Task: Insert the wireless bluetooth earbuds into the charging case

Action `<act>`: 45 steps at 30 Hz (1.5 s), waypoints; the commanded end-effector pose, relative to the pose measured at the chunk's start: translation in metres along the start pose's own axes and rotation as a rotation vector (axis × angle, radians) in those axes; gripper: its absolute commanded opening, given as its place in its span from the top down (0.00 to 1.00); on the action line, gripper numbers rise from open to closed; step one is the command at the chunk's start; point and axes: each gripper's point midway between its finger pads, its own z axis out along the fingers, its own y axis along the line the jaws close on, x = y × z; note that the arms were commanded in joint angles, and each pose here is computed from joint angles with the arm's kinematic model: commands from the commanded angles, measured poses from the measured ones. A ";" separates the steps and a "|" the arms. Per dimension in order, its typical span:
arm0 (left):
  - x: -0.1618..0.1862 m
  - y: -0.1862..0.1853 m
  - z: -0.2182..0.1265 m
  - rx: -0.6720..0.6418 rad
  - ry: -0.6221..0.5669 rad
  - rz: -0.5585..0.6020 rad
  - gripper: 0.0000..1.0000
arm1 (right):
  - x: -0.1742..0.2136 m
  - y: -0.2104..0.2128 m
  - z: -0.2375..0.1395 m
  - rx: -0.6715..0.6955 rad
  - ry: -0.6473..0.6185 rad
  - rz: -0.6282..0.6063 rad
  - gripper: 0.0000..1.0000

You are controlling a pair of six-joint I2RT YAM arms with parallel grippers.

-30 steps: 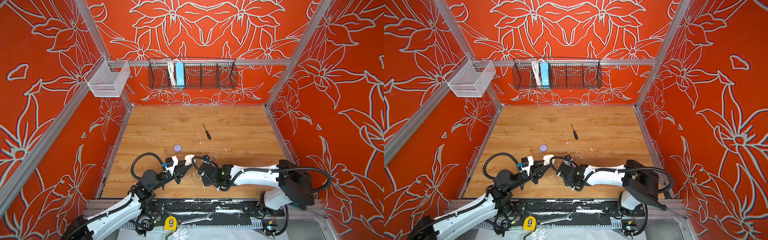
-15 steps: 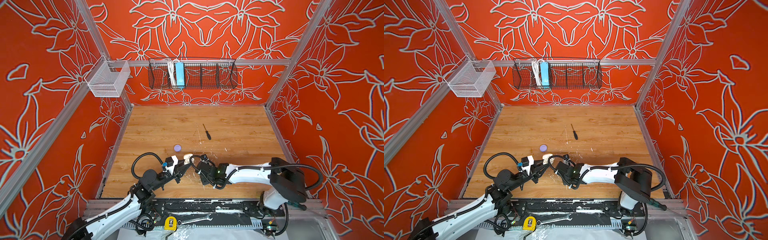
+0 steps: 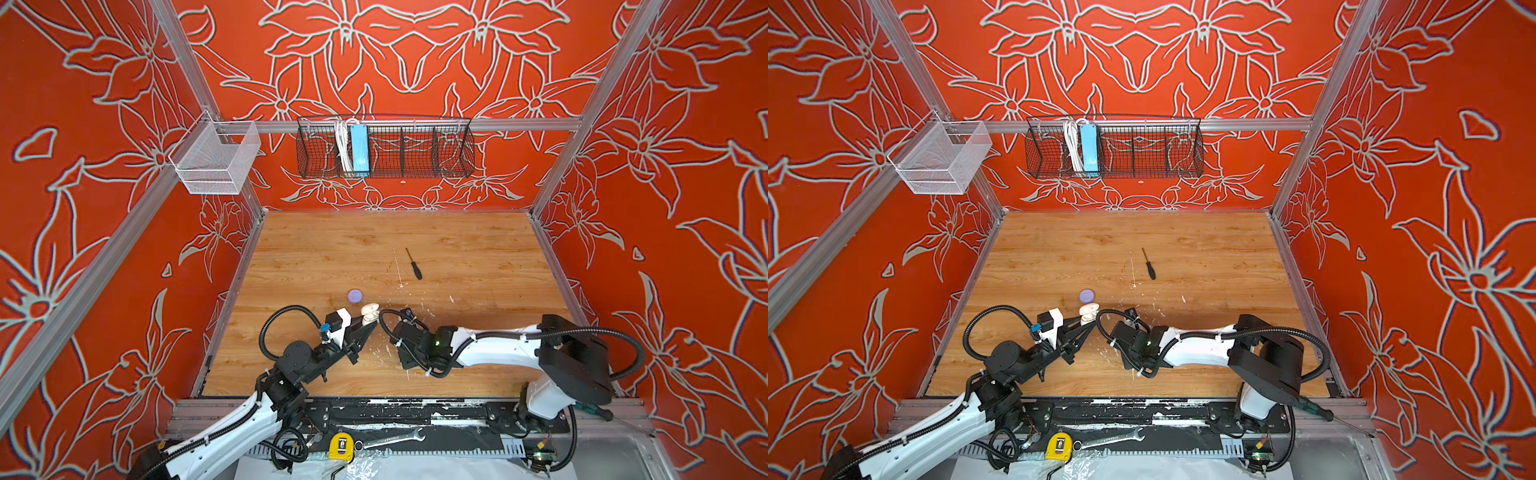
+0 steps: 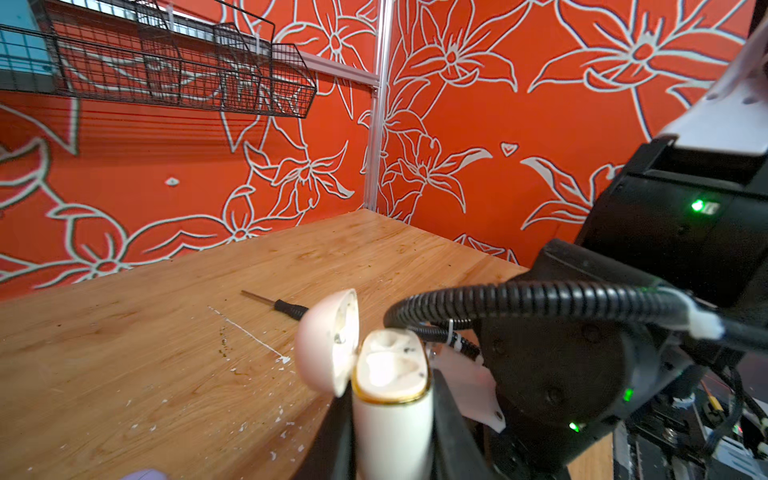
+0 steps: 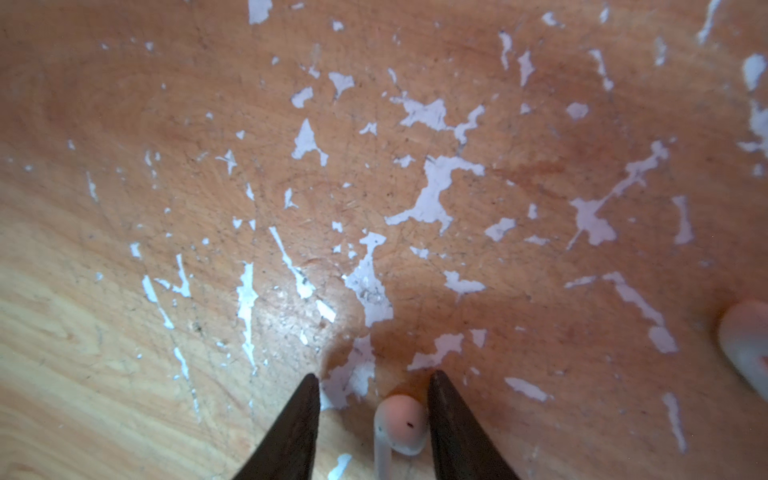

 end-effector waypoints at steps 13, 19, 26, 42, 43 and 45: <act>-0.008 0.026 -0.016 -0.166 -0.060 -0.025 1.00 | 0.014 -0.014 0.002 0.041 0.046 0.012 0.59; -0.009 0.024 -0.015 -0.150 -0.063 -0.013 1.00 | 0.016 -0.016 -0.002 0.037 0.046 0.009 0.58; -0.008 0.020 -0.011 -0.128 -0.043 -0.006 1.00 | 0.017 -0.016 -0.004 0.033 0.041 0.003 0.59; -0.010 0.012 -0.008 -0.082 -0.038 0.008 1.00 | 0.017 -0.019 -0.006 0.021 0.013 0.040 0.74; -0.012 0.010 -0.007 -0.070 -0.036 0.011 1.00 | 0.016 -0.019 -0.008 0.011 0.005 0.047 0.74; -0.012 0.006 -0.005 -0.047 -0.023 0.019 1.00 | 0.015 -0.019 -0.011 -0.001 -0.009 0.061 0.75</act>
